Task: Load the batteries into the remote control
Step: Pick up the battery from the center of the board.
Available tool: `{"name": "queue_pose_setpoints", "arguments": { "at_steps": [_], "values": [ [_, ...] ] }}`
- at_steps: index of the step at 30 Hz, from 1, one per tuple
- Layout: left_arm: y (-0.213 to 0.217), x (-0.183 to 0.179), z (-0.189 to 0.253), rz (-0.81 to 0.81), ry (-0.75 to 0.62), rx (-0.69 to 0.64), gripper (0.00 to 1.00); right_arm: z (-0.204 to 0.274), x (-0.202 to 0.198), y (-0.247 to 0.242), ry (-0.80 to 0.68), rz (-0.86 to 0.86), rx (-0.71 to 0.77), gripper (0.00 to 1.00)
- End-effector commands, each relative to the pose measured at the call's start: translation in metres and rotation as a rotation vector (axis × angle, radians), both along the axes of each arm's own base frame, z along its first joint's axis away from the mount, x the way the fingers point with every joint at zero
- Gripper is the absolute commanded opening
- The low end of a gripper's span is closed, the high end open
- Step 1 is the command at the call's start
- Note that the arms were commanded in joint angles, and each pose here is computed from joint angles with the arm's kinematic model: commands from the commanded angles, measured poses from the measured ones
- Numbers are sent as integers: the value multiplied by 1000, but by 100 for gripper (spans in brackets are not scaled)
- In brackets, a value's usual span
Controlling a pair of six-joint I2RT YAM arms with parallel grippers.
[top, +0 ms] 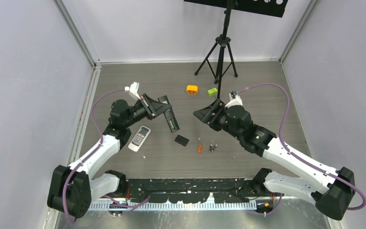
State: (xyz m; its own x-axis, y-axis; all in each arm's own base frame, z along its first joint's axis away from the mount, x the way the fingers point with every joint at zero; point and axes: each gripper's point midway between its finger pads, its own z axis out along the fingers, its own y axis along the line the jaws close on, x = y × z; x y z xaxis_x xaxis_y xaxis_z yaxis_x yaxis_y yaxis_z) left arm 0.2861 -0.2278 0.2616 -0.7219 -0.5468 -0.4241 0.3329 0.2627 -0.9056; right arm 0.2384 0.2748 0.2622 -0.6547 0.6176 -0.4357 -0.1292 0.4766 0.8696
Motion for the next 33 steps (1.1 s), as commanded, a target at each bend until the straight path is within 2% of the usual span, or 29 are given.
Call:
{"name": "queue_pose_setpoints", "arguments": {
  "at_steps": [1, 4, 7, 11, 14, 16, 21, 27, 33],
  "values": [
    [10, -4, -14, 26, -179, 134, 0, -77, -4, -73, 179, -183, -483, 62],
    [8, -10, -19, -1, -239, 139, 0, -106, -8, -95, 275, -225, -656, 56],
    [4, -12, -18, -35, -286, 121, 0, -124, -10, -100, 325, -221, -731, 53],
    [-2, -13, -18, -83, -309, 109, 0, -138, -10, -85, 336, -158, -724, 50],
    [-5, -12, -19, -101, -319, 103, 0, -148, -17, -49, 340, 39, -682, 46],
    [-6, -10, -19, -105, -323, 101, 0, -155, -20, -34, 362, 106, -683, 44],
    [-6, -7, -25, -99, -304, 103, 0, -185, -21, -32, 445, 106, -794, 45],
    [-7, -4, -29, -94, -286, 97, 0, -204, -20, -20, 483, 139, -846, 48],
    [-6, -2, -33, -83, -268, 101, 0, -215, -24, -15, 512, 161, -897, 47]
  ]
}}
